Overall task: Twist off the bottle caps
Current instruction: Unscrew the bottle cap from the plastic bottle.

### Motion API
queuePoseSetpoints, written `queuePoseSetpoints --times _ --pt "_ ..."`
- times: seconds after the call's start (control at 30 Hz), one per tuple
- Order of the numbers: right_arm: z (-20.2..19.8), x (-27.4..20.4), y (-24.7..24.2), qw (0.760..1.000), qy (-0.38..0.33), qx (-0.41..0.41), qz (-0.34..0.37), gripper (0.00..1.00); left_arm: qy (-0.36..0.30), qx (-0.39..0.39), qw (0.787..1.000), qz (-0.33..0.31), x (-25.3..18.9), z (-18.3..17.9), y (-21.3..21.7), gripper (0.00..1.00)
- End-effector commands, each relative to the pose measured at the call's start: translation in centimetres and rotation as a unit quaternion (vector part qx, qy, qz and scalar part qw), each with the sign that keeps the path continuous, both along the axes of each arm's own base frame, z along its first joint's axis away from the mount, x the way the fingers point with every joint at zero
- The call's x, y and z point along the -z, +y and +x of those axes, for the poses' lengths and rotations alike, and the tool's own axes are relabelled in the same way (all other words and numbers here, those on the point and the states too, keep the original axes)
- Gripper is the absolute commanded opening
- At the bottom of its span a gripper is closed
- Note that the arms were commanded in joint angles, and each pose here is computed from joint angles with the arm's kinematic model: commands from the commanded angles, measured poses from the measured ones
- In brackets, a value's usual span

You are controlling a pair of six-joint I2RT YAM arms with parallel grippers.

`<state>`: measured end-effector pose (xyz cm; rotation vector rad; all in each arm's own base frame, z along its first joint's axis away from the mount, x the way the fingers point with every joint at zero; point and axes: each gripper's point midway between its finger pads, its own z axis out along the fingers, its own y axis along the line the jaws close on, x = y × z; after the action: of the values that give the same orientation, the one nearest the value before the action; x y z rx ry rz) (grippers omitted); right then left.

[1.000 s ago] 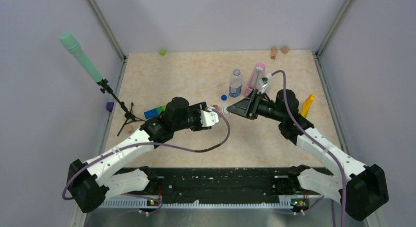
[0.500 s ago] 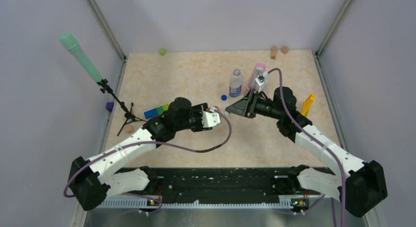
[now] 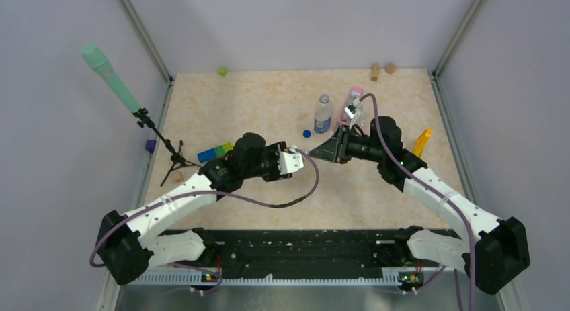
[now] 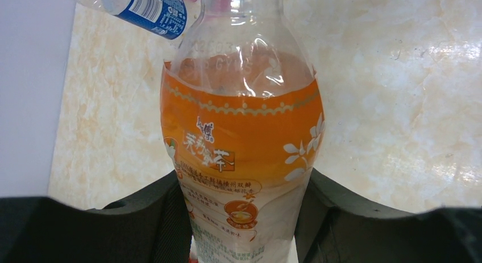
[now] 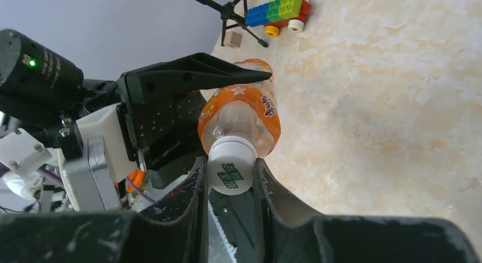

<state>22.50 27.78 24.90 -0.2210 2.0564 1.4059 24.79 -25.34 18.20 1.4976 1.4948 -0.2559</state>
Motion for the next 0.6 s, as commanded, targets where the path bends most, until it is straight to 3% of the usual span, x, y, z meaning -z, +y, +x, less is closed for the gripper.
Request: queuePoseSetpoints --times 0.0,0.2,0.37,0.57 --pt "-1.3 -3.2 0.4 0.99 -0.13 -0.055 -0.005 0.0 0.015 0.005 1.0 -0.023 -2.0 0.0 -1.1 0.0" --pt "-2.7 -3.9 0.1 0.957 -0.268 -0.112 -0.012 0.0 0.094 0.083 0.989 -0.081 -3.5 -3.2 -2.3 0.0" --pt "-4.3 -3.9 -0.3 0.909 -0.383 -0.164 -0.021 0.0 0.148 0.162 0.969 -0.116 -5.6 -6.3 -3.2 0.0" --pt "-4.4 -3.5 -1.0 0.854 -0.485 -0.181 -0.055 0.0 0.196 0.209 0.952 -0.11 -6.1 -8.2 -3.2 0.0"
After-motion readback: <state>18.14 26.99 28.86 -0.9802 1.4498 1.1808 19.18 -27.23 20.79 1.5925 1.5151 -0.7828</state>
